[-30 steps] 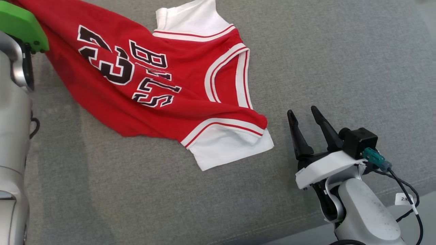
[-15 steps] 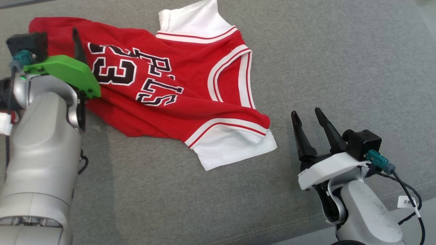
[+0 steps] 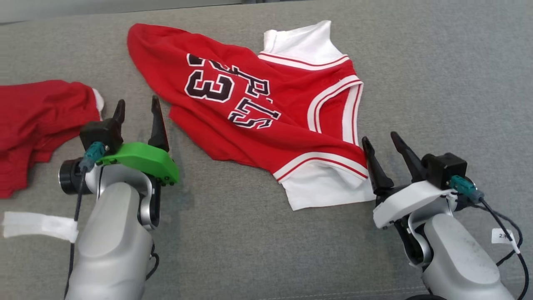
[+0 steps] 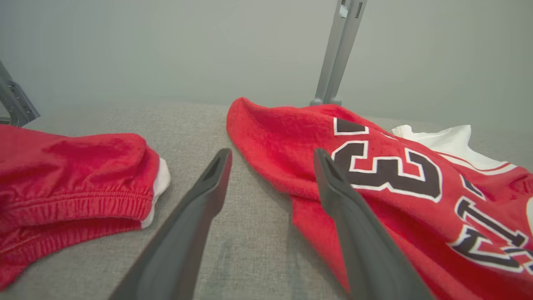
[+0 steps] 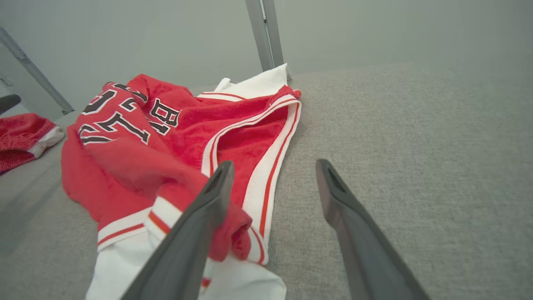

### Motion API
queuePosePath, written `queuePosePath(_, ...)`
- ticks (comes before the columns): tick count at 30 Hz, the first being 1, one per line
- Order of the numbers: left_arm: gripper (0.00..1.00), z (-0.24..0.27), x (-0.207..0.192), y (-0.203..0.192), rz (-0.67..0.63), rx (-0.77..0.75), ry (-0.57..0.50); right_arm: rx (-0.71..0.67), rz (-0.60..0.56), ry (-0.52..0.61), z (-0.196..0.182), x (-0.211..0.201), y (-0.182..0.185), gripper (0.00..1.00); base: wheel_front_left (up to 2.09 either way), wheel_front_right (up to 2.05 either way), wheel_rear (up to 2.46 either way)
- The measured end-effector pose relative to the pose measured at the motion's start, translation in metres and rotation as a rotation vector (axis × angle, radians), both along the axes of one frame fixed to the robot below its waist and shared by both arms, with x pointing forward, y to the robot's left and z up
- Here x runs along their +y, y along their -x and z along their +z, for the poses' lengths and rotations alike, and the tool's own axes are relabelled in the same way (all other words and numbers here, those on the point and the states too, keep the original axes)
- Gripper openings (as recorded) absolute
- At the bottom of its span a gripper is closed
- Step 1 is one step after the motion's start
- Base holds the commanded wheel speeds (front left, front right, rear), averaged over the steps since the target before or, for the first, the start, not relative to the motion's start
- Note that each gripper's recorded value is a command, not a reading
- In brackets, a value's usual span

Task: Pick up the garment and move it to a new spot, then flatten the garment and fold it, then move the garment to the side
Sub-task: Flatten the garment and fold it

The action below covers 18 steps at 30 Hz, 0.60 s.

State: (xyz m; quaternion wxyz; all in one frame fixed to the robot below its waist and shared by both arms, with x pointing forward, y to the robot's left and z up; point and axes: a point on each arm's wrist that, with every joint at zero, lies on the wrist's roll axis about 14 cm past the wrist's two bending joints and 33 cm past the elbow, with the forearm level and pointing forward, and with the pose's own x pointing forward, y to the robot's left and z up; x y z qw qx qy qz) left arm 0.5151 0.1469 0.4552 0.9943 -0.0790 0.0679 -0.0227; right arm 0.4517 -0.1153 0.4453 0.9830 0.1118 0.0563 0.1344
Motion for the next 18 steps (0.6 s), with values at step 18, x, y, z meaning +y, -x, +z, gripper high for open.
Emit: queuePosePath(18,1.00,-0.016,0.043,0.084,0.101,0.024,0.007,-0.001,0.087,0.092,0.015,0.029,-0.110,1.00,0.00,0.00,0.00)
